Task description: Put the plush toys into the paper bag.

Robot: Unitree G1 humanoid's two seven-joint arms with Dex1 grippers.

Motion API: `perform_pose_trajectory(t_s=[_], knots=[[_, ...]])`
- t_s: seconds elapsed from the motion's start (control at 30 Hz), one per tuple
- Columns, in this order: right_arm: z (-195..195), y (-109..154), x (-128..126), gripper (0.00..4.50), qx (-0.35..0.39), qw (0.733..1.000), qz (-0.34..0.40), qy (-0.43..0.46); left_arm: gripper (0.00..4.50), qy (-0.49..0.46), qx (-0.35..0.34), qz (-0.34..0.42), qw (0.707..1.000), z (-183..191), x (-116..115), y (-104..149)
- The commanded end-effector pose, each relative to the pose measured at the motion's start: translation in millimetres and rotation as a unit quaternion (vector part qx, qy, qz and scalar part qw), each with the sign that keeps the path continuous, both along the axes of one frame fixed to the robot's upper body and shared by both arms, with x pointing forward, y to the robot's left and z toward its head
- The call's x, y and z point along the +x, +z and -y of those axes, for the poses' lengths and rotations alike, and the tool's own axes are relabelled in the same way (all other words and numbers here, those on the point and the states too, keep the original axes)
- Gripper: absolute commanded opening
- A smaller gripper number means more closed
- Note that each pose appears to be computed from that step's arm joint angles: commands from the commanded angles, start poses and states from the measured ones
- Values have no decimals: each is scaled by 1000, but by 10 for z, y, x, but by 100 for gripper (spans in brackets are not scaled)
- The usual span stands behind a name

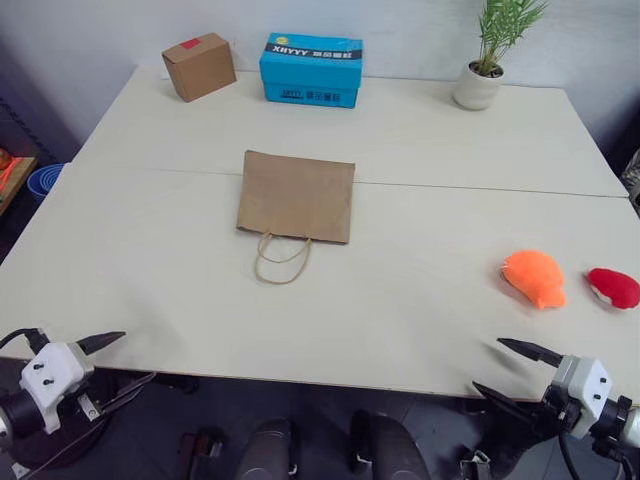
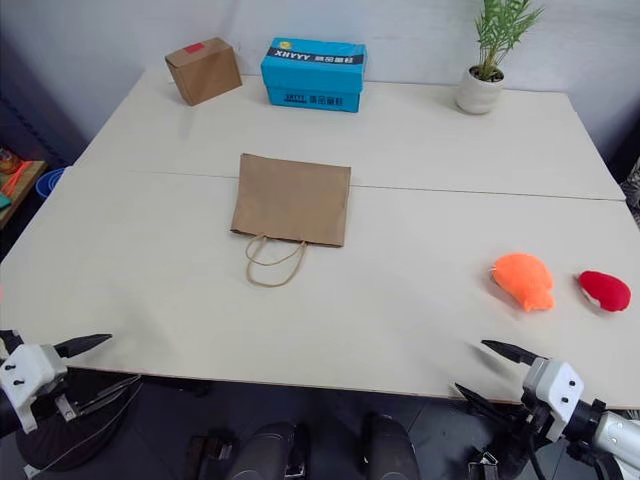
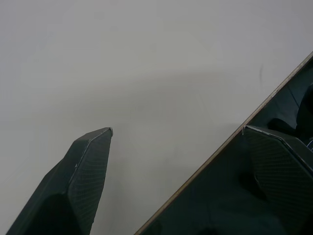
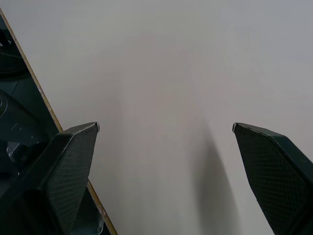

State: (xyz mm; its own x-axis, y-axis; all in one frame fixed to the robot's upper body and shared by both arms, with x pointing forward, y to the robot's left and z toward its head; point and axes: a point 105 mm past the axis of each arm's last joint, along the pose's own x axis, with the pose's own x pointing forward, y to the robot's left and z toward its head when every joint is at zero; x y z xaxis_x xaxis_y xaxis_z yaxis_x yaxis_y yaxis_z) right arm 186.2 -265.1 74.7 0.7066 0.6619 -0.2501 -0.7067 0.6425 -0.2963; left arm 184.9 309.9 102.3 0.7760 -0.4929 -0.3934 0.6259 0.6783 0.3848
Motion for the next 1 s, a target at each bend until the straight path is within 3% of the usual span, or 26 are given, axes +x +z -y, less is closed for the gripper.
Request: perform_pose_trajectory(t_s=[0.03,0.13,0.23,0.37,0.53,0.63,0.7,0.9,1.0], knots=[[-133,143,53,450,17,999,35,15,447,-30,-15,42,999,146,109,251],[-377,314,138,450,62,995,67,36,447,-61,-53,37,996,382,307,419],[-587,557,302,450,106,987,115,37,447,-117,-2,39,992,707,593,530],[-804,755,460,450,143,978,150,35,447,-144,53,115,981,1060,1076,700],[-977,858,561,450,161,971,171,34,447,-187,103,137,967,1418,1490,579],[-997,874,600,450,163,970,176,23,391,-208,114,165,957,1605,1675,561],[-991,860,613,450,160,971,175,15,326,-246,151,173,942,1694,1690,500],[-954,734,564,450,152,977,152,1,142,-267,151,194,932,1832,1858,650],[-971,679,548,386,152,979,136,5,48,-296,156,185,924,1867,1851,693]])
